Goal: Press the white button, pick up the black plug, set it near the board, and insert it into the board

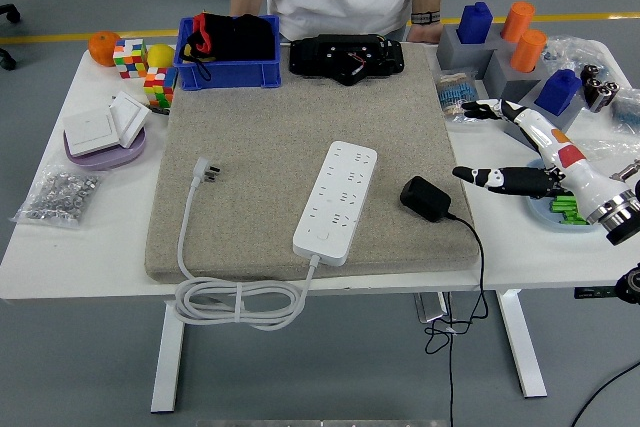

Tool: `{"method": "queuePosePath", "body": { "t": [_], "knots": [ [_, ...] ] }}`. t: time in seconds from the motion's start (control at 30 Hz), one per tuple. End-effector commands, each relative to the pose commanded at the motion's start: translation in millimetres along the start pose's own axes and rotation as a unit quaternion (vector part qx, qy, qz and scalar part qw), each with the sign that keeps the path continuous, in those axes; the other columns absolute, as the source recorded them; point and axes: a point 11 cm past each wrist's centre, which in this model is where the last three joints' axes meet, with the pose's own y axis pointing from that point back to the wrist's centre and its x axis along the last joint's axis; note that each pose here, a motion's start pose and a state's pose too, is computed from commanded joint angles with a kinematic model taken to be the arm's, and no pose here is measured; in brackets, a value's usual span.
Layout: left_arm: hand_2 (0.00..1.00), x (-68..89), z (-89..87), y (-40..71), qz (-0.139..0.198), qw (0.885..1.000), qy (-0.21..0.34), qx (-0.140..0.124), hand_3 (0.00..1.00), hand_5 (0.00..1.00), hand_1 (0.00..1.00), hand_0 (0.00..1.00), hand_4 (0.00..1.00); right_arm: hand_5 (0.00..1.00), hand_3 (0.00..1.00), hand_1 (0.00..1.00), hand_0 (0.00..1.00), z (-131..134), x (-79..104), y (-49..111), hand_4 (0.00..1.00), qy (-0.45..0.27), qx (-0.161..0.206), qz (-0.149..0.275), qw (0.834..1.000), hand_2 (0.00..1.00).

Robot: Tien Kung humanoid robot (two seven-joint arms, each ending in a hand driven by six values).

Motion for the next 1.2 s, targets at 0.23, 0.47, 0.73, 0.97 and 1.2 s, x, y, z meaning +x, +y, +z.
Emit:
{"method": "queuePosePath", "body": {
  "t": [0.23,0.47,0.73,0.97,1.2],
  "knots": [
    [0.694,-4.8,0.2,-0.4,-0.004,1.0,0.001,0.0,0.764,0.29,0.721,0.74,0.688,0.459,0.811,0.774,0.839,-5,-1.8,8.8,0.998,0.006,0.0,-0.01,1.0,0.757],
    [0.695,-6.7,3.4,-0.3,-0.006,1.0,0.001,-0.004,0.764,0.29,0.721,0.739,0.688,0.421,0.775,0.719,0.833,-26,-2.6,14.7,0.998,-0.028,0.022,-0.028,0.999,0.706],
    [0.695,-6.0,2.2,-0.4,-0.006,1.0,0.001,-0.002,0.764,0.289,0.721,0.739,0.687,0.002,0.685,0.18,0.222,-59,-21.4,14.7,0.392,-0.066,0.055,-0.073,0.994,0.195],
    [0.695,-7.1,4.6,-0.3,-0.007,1.0,0.001,-0.006,0.764,0.29,0.72,0.739,0.688,0.002,0.677,0.039,0.021,-61,-52.0,0.3,0.208,-0.068,0.055,-0.12,0.989,0.101],
    [0.694,-7.1,5.5,-0.2,-0.007,1.0,0.001,-0.007,0.764,0.29,0.72,0.739,0.688,0.002,0.649,0.002,0.002,-53,-92.5,-13.5,0.234,-0.04,0.038,-0.18,0.982,0.058]
  ]
}}
